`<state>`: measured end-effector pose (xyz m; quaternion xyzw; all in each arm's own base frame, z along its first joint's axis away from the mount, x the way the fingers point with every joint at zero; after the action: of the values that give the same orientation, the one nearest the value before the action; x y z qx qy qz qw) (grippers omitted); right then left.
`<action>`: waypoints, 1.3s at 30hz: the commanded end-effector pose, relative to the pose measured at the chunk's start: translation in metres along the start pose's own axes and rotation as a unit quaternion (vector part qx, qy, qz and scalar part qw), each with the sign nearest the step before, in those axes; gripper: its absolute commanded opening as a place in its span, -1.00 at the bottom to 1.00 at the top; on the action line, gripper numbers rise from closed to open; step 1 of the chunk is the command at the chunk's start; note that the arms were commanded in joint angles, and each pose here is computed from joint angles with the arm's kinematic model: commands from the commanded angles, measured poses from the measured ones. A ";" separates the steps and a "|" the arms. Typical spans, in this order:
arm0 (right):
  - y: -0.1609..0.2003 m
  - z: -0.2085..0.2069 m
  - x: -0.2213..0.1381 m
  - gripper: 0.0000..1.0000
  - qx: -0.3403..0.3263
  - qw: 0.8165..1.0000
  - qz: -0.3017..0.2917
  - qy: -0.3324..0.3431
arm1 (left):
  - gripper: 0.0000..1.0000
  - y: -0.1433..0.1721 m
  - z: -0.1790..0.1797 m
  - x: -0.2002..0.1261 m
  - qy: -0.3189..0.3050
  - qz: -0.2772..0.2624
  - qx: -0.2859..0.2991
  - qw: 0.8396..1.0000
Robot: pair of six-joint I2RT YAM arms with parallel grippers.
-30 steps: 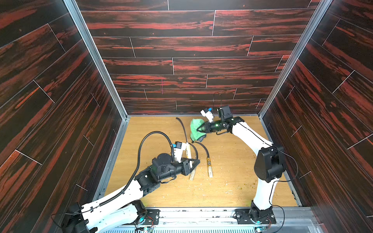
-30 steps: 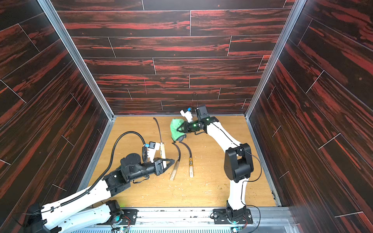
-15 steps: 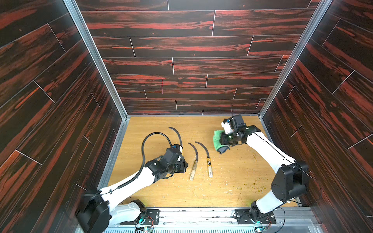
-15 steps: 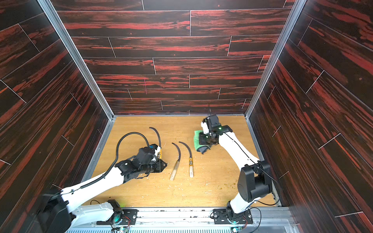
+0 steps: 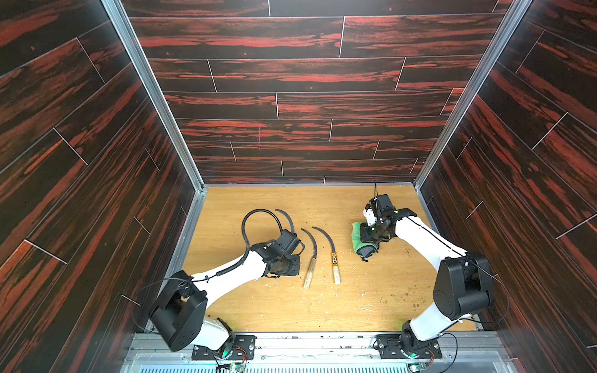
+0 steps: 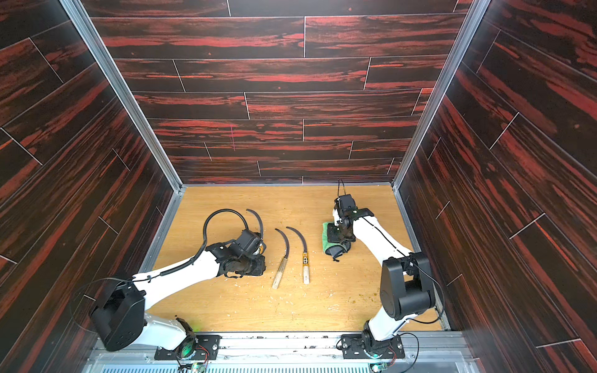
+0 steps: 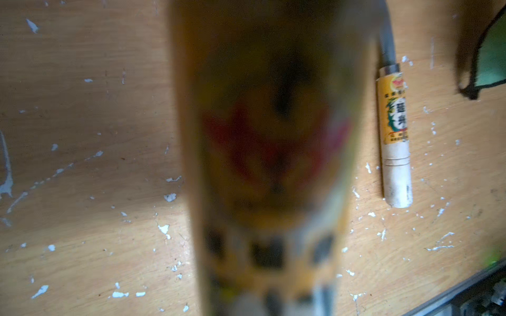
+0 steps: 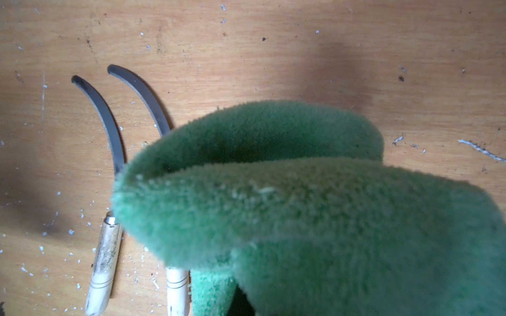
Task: Wipe small sickles with rags
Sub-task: Place the small sickle at the center of the board.
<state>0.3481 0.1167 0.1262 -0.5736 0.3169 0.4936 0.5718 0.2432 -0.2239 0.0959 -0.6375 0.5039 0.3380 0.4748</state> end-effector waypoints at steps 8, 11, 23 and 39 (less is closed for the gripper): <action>0.011 -0.003 0.019 -0.78 0.014 1.000 0.027 -0.003 | -1.00 0.015 0.021 0.013 -0.059 0.057 0.003 0.997; 0.011 -0.003 0.021 -0.77 0.016 0.999 0.029 -0.005 | -1.00 0.019 0.024 0.016 -0.068 0.067 0.004 0.995; 0.014 -0.003 0.022 -0.73 0.015 0.999 0.033 -0.004 | -0.96 0.032 0.030 0.033 -0.087 0.116 0.002 0.989; 0.025 -0.004 0.041 -0.62 0.021 0.998 0.056 -0.010 | -0.69 0.036 0.029 0.047 -0.088 0.150 -0.008 0.985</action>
<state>0.3436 0.1184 0.0959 -0.5542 0.3354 0.5106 0.5654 0.2211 -0.2117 0.0332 -0.5298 0.5415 0.4636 0.4596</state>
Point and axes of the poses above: each gripper's point midway between its finger pads, its own x axis out along the fingers, its own z axis along the line the jaws close on, y = z × x, the point moved 2 cm from there along -x, back along the fingers, and after that the axes turned 7 degrees about -x, right-handed, at the moved point
